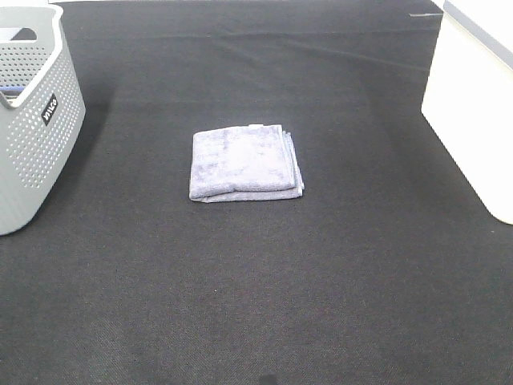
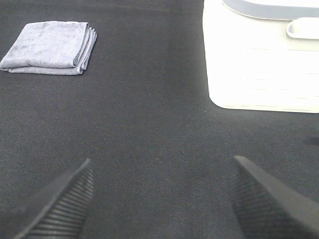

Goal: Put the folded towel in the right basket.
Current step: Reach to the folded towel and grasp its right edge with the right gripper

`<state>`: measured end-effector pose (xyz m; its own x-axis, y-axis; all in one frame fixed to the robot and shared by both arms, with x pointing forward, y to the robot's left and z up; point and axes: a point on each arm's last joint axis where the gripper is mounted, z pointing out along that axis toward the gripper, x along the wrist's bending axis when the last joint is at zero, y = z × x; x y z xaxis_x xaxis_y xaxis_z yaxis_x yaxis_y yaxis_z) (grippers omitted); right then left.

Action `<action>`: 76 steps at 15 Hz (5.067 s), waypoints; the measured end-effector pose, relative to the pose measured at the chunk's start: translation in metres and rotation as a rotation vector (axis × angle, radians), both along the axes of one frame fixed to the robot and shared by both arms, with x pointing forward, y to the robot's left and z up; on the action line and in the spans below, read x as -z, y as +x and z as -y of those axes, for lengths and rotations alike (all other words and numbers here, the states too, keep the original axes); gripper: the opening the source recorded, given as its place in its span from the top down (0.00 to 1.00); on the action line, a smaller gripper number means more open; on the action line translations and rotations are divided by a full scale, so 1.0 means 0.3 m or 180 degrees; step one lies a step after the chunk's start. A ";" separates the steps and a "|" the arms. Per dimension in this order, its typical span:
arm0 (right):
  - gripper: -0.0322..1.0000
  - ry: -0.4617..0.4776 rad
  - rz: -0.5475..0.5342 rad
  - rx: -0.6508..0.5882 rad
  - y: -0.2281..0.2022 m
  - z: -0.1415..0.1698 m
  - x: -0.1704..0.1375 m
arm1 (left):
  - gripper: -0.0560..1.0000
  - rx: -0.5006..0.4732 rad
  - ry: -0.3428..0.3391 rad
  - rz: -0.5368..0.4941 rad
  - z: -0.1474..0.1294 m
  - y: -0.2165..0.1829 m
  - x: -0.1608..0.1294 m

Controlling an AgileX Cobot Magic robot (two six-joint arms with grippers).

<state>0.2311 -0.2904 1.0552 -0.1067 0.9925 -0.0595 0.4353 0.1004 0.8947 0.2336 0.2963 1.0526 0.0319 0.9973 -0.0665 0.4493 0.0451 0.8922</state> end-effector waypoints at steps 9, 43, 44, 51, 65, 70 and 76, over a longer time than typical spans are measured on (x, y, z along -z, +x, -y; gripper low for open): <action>0.27 0.0000 0.0000 0.0000 0.000 0.000 0.000 | 0.03 0.0000 0.0000 0.0000 0.000 0.000 0.000; 0.27 0.0000 0.0000 0.0000 0.000 0.000 0.000 | 0.03 0.0000 0.0000 0.0000 0.000 0.000 0.000; 0.27 0.0000 0.0000 0.0000 0.000 0.000 0.000 | 0.03 0.0000 0.0000 0.0000 0.000 0.000 0.000; 0.27 0.0000 0.0000 0.0000 0.000 0.000 0.000 | 0.03 0.0000 0.0000 0.0000 0.000 0.000 0.000; 0.27 0.0118 -0.0311 0.0035 0.250 0.003 -0.117 | 0.03 0.0000 0.0000 0.0000 0.000 0.000 0.000; 0.27 0.0131 -0.0662 -0.0015 0.605 0.006 -0.214 | 0.03 0.0000 0.0000 0.0000 0.000 0.000 0.000; 0.27 0.0419 -0.1313 -0.0413 0.998 -0.031 -0.276 | 0.03 0.0000 0.0000 0.0000 0.000 0.000 0.000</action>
<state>0.5304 -0.2809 1.1380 -0.2189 0.9656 0.1401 0.7495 0.0745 0.6578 0.2336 0.2963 1.0526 0.0319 0.9973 -0.0665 0.4493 0.0451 0.8922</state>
